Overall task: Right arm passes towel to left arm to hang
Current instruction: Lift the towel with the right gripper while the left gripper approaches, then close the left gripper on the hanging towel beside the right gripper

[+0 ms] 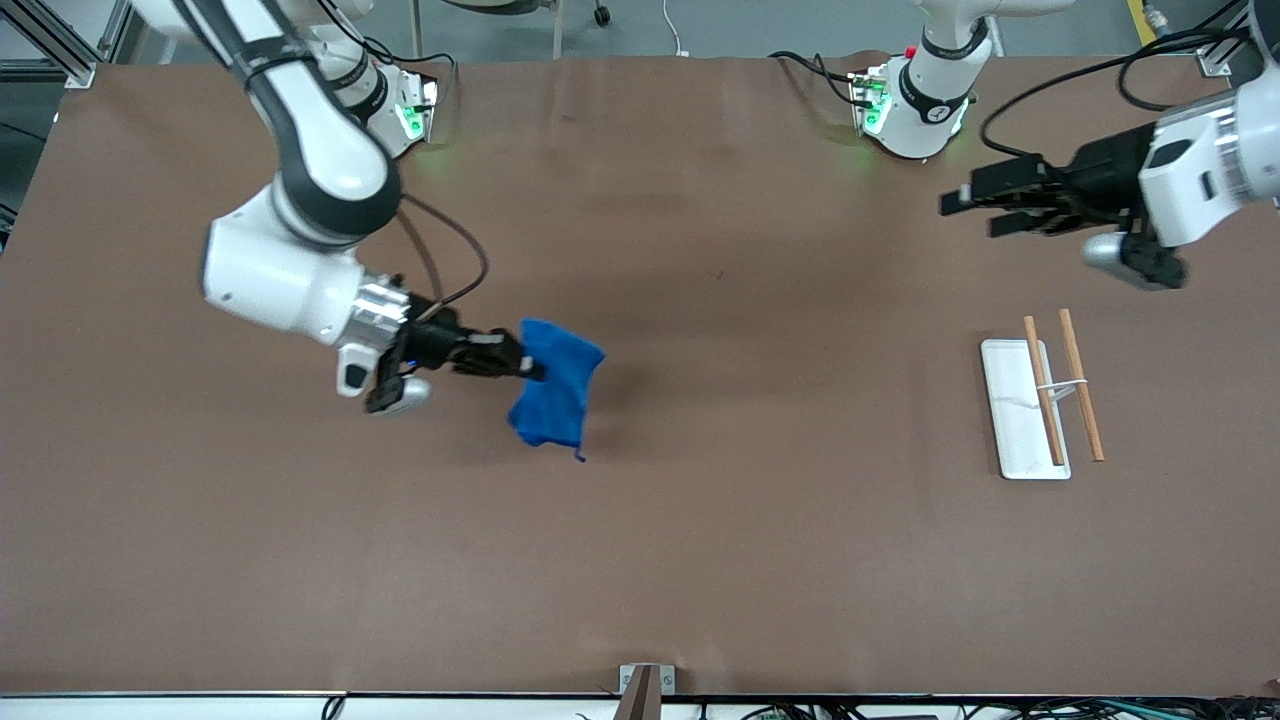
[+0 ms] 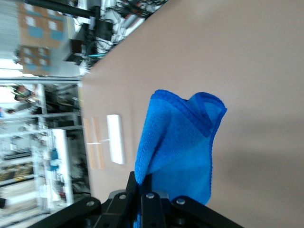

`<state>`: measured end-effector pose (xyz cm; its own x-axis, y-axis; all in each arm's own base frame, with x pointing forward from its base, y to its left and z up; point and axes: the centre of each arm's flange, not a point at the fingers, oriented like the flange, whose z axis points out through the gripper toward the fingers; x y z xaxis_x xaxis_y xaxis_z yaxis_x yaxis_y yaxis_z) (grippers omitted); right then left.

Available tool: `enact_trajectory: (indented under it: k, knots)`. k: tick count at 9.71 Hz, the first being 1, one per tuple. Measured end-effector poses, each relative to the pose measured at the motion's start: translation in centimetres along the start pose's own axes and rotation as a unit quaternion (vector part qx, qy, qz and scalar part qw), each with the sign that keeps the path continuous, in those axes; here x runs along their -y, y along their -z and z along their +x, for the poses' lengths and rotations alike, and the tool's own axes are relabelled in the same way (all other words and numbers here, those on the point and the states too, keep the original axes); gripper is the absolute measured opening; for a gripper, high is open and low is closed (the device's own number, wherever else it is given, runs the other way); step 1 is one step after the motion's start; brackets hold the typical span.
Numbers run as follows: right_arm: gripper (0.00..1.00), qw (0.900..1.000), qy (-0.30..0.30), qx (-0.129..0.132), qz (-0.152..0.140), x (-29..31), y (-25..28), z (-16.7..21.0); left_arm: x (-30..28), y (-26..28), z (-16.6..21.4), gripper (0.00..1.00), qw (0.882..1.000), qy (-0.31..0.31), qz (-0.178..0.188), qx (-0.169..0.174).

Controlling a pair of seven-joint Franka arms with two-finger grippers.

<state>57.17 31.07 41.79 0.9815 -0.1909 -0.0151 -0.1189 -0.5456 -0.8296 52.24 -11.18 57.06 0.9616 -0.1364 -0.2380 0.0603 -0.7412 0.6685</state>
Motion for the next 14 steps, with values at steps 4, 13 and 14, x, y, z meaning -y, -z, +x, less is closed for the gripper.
enact_trajectory:
  k: [4,13,14]
  knots:
    - [0.04,0.986,-0.097,0.022,0.136,6.2,-2.7,-4.2,5.8,-8.1,0.4,1.0,0.981,-0.042,-0.182,0.052]
    - [0.04,0.93,-0.19,0.063,0.307,12.0,-5.6,-10.4,8.4,-16.5,2.0,0.99,0.913,0.061,-0.403,-0.017]
    - [0.04,0.928,-0.192,0.066,0.313,12.5,-5.6,-10.7,7.3,-18.0,2.1,0.99,0.914,0.068,-0.399,-0.024]
